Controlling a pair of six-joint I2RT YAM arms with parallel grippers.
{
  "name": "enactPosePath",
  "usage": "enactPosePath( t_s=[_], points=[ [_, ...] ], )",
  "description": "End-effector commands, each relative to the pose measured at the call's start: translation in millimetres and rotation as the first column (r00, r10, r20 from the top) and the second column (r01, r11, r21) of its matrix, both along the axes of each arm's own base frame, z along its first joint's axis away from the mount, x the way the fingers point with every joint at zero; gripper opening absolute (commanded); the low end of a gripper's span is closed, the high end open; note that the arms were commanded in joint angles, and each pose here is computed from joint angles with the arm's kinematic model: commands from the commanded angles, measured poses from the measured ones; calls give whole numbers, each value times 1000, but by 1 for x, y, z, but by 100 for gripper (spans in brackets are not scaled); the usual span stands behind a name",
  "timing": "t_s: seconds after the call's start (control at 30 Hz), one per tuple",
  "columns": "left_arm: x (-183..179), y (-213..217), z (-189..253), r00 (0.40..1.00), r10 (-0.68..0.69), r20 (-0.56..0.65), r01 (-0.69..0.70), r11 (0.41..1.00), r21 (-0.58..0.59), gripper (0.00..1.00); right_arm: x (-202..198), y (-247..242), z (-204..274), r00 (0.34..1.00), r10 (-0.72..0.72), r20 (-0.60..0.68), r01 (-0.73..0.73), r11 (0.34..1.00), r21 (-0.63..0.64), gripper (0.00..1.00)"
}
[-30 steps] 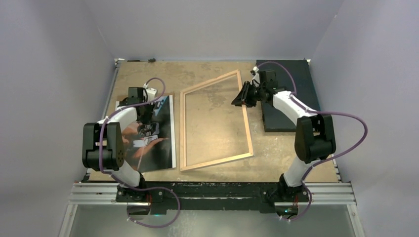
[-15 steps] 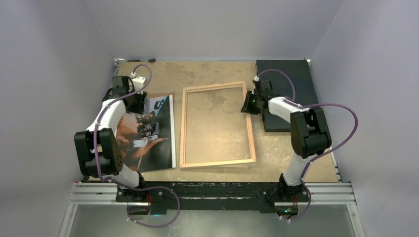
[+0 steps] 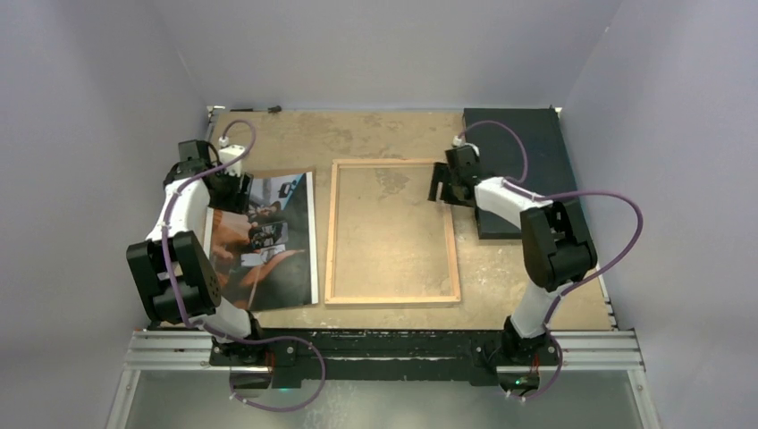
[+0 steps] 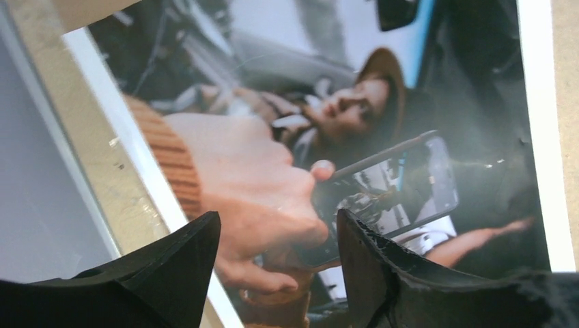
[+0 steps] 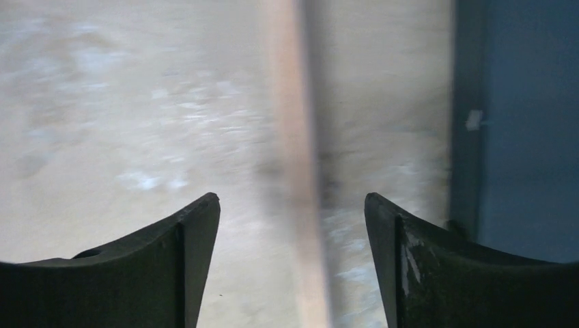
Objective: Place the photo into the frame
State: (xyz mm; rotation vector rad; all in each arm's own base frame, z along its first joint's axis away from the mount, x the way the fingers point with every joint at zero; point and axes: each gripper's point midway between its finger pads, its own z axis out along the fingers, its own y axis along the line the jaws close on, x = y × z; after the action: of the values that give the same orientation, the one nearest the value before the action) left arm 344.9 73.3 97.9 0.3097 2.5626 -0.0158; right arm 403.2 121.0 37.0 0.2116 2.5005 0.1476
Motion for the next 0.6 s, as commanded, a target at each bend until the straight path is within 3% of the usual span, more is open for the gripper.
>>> enactPosePath(
  t_s=[0.0, 0.1, 0.33, 0.57],
  points=[
    [8, 40, 28, 998, 21, 63, -24, 998, 51, 70, 14, 74, 101, 964, 62, 259, -73, 997, 32, 86],
    [2, 68, 29, 997, 67, 35, -69, 996, 59, 75, 0, 152, 132, 927, 176, 330, -213, 974, 79, 95],
    [-21, 127, 19, 984, 176, -1, -175, 981, 87, 74, -54, 336, 142, 820, 437, 370, -519, 840, 157, 98],
    [-38, 147, -10, 972, 232, -46, -226, 969, 103, 61, -69, 405, 101, 805, 502, 317, -576, 788, 215, 98]
  ],
)
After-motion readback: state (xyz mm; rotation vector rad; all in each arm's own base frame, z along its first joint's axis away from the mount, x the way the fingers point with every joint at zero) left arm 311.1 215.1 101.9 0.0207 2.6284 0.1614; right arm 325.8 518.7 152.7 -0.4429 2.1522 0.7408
